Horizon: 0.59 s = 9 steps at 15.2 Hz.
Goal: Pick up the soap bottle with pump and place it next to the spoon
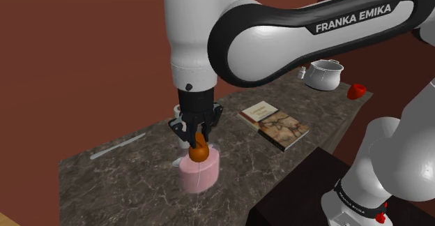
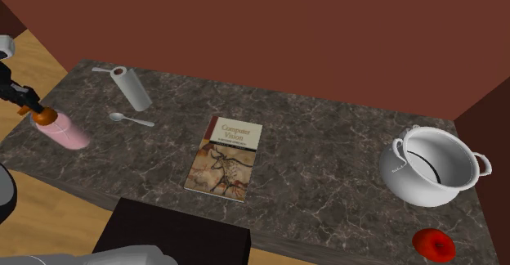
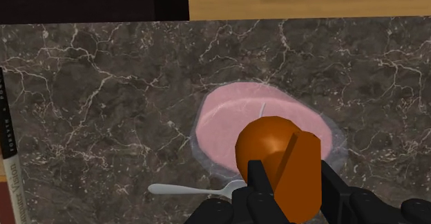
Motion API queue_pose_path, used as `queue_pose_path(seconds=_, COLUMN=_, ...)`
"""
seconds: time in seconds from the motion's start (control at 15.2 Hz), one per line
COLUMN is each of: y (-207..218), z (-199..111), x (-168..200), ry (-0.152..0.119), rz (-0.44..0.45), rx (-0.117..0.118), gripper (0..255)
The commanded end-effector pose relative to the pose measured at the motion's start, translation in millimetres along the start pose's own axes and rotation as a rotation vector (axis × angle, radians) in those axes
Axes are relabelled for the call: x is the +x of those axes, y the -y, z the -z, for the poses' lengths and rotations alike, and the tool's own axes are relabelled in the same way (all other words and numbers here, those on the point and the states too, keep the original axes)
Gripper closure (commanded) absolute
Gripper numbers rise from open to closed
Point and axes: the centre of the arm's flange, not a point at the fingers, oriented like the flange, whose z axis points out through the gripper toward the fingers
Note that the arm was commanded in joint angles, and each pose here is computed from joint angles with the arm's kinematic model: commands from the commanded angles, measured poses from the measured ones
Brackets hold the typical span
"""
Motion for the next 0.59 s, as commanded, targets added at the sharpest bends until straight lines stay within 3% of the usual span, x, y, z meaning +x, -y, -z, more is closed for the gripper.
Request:
queue_pose_path(seconds=0.0, y=-0.8, z=-11.6, x=-0.4, ry=-0.001, rz=0.0, rx=0.001, gripper=255)
queue_pose_path(seconds=0.53, y=-0.6, z=-53.8, x=-0.3, ry=-0.001, rz=0.0, rx=0.001, gripper=255)
